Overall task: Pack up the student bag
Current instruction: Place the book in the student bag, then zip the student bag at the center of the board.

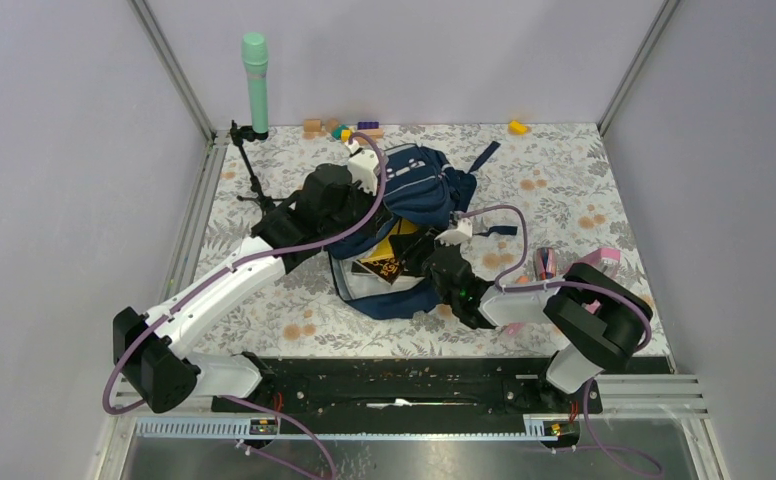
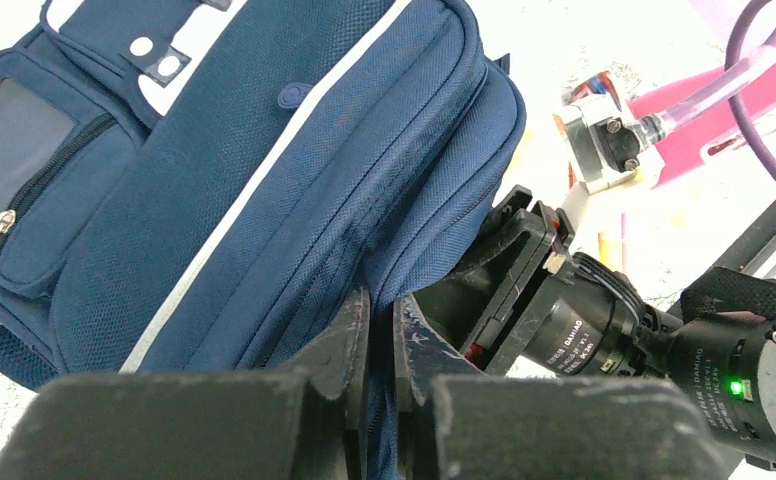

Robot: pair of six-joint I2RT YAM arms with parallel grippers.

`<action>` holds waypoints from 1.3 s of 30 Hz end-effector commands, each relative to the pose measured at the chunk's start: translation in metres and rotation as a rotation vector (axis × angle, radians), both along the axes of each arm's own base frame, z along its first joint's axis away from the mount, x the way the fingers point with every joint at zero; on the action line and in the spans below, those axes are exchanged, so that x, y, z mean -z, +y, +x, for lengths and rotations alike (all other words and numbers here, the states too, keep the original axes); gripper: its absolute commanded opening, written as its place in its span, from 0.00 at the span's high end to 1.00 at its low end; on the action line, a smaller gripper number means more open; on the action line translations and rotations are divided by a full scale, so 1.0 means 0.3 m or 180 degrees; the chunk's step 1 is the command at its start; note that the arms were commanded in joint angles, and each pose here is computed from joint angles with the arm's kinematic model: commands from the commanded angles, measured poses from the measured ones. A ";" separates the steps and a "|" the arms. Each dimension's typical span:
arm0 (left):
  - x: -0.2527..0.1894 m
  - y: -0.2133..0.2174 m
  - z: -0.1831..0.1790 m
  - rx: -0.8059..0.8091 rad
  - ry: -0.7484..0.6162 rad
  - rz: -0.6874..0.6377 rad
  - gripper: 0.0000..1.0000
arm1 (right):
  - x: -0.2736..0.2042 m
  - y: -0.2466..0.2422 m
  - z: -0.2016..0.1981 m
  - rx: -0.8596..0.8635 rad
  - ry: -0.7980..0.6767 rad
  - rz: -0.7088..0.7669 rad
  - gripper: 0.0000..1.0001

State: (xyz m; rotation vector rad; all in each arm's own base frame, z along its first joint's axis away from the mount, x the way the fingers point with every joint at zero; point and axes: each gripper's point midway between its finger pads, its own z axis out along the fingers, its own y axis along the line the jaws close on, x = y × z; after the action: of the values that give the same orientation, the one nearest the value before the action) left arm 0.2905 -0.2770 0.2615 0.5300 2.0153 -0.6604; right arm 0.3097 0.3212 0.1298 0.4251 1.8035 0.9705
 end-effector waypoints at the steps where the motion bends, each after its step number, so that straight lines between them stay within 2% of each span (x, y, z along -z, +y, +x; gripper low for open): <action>1: -0.248 -0.041 -0.010 0.0119 -0.0453 -0.0582 1.00 | -0.136 -0.032 0.050 0.0227 -0.0457 -0.0118 0.47; 6: -0.242 -0.043 -0.006 0.0108 -0.0418 -0.0556 1.00 | -0.122 -0.066 0.038 0.0239 -0.0417 -0.0444 0.36; 11: -0.244 -0.036 -0.004 0.0082 -0.0437 -0.0533 1.00 | -0.076 -0.134 0.005 0.0301 -0.0320 -0.0692 0.34; 20: -0.235 -0.010 0.020 -0.0067 -0.0404 -0.0415 1.00 | -0.065 -0.244 -0.080 0.0197 -0.0284 -0.1404 0.34; 23: -0.245 0.001 0.021 -0.0098 -0.0425 -0.0396 1.00 | -0.073 -0.282 -0.110 0.0070 -0.0311 -0.1659 0.27; 25: -0.248 0.014 0.026 -0.0133 -0.0455 -0.0338 1.00 | -0.063 -0.303 -0.121 -0.0143 -0.0227 -0.1779 0.24; 27: -0.266 0.025 0.024 -0.0135 -0.0499 -0.0295 1.00 | -0.048 -0.323 -0.126 -0.0449 -0.0187 -0.1698 0.24; 34: -0.243 0.097 0.019 -0.0162 -0.0441 -0.0021 1.00 | -0.112 -0.369 -0.146 -0.1381 -0.0661 -0.1780 0.22; 39: -0.237 0.105 -0.004 0.0065 -0.0615 0.0075 1.00 | -0.119 -0.371 -0.117 -0.1904 -0.0598 -0.1569 0.28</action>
State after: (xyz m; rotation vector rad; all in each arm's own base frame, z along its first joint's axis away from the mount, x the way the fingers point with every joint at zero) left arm 0.2895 -0.2504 0.2687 0.5855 2.0698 -0.5469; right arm 0.2838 0.1892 0.1508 -0.2680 1.9743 0.6714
